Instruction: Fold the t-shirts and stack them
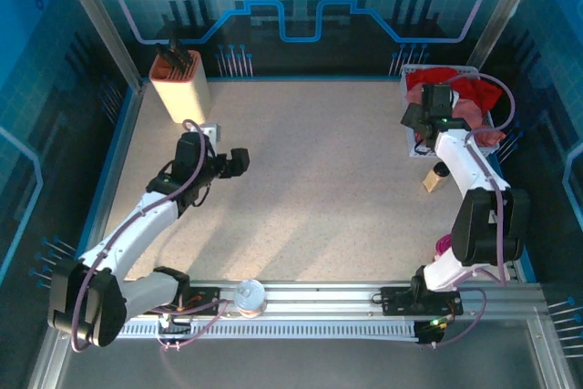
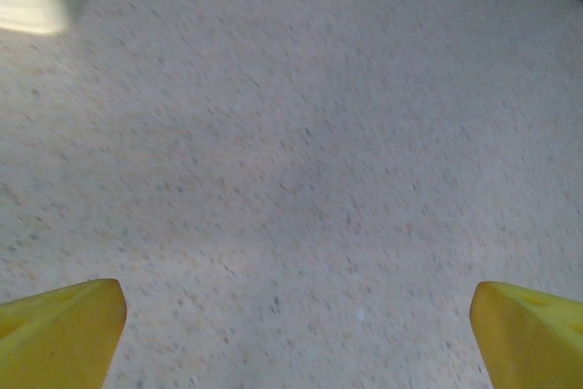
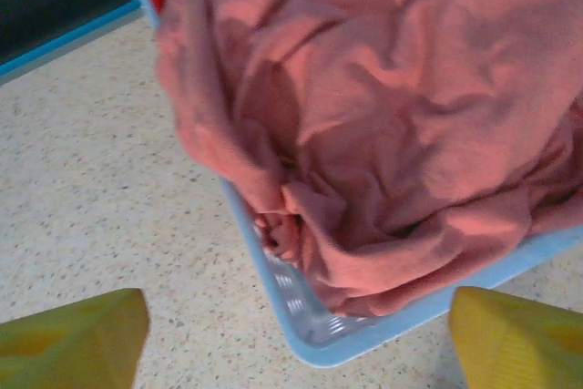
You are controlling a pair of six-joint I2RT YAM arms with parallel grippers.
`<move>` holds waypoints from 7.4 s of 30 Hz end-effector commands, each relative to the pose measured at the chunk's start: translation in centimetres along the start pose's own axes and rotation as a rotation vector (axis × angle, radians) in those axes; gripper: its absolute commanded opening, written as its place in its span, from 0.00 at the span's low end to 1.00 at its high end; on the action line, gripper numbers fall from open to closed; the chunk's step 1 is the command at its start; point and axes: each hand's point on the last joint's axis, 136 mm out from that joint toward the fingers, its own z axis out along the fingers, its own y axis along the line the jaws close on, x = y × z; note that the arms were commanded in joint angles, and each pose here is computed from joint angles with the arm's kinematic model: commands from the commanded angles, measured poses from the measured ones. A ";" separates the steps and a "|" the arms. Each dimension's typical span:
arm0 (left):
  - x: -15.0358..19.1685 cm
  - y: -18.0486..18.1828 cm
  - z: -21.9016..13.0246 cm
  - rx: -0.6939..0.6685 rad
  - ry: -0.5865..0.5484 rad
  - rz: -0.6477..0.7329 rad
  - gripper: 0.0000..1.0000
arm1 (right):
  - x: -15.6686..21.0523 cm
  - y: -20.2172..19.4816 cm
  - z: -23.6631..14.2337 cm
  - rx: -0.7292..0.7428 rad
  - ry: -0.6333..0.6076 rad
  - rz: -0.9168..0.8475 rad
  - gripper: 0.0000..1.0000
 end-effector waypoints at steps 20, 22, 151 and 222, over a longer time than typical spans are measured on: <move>3.0 -2.3 -1.8 0.077 0.087 -0.039 0.97 | -0.3 -0.4 4.8 0.036 0.136 0.060 0.00; 3.1 -2.3 -2.0 0.076 0.088 -0.041 0.97 | -1.3 0.6 3.2 0.030 0.087 0.026 0.00; -11.8 -7.7 -5.0 0.246 0.114 -0.167 0.00 | 3.6 12.4 -13.7 -0.601 -0.037 -0.060 0.00; -0.6 2.9 11.7 -0.131 0.485 -0.210 0.66 | 15.6 6.9 -9.9 -0.351 0.423 -0.371 1.00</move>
